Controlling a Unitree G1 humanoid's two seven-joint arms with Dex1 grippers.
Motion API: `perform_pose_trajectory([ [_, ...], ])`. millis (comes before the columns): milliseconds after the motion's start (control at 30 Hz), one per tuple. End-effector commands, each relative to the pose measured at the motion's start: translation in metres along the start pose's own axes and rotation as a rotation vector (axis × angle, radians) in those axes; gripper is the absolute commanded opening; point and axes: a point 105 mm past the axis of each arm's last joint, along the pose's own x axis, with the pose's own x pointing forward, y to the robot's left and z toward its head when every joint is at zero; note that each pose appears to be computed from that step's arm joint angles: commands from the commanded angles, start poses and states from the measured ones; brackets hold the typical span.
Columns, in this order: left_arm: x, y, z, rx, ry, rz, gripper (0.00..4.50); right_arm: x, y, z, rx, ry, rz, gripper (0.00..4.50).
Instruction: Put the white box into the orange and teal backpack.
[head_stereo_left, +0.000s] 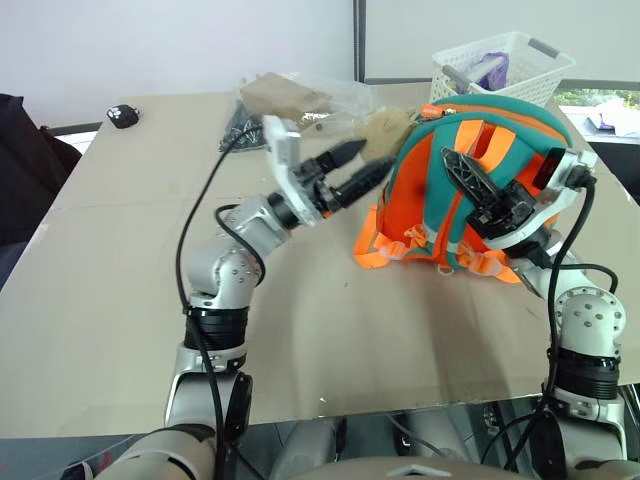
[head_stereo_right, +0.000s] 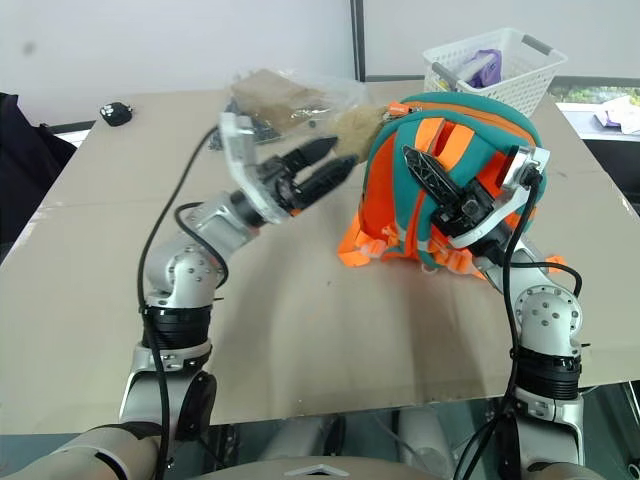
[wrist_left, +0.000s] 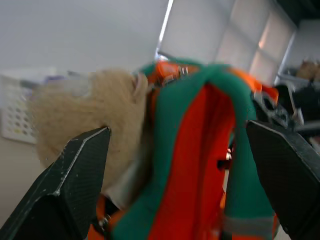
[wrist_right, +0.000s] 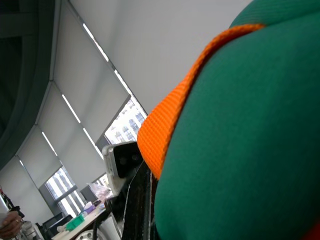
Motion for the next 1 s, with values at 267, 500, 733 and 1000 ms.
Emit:
perform_pose_trajectory([
  [267,0.008,0.018,0.037,0.187,-0.218,0.063,4.42,0.003,0.01,0.004,-0.024,-0.038,0.04,0.0],
  [500,0.009,0.042,0.029,0.28,-0.179,0.175,4.42,0.003,0.01,0.002,-0.021,-0.043,0.04,0.0],
  [733,0.028,0.044,0.014,0.256,-0.141,0.128,4.42,0.003,0.01,0.003,-0.029,-0.044,0.041,0.0],
  [1000,0.038,0.031,0.008,0.182,-0.133,0.026,3.9,0.002,0.011,0.003,-0.032,-0.049,0.04,0.0],
])
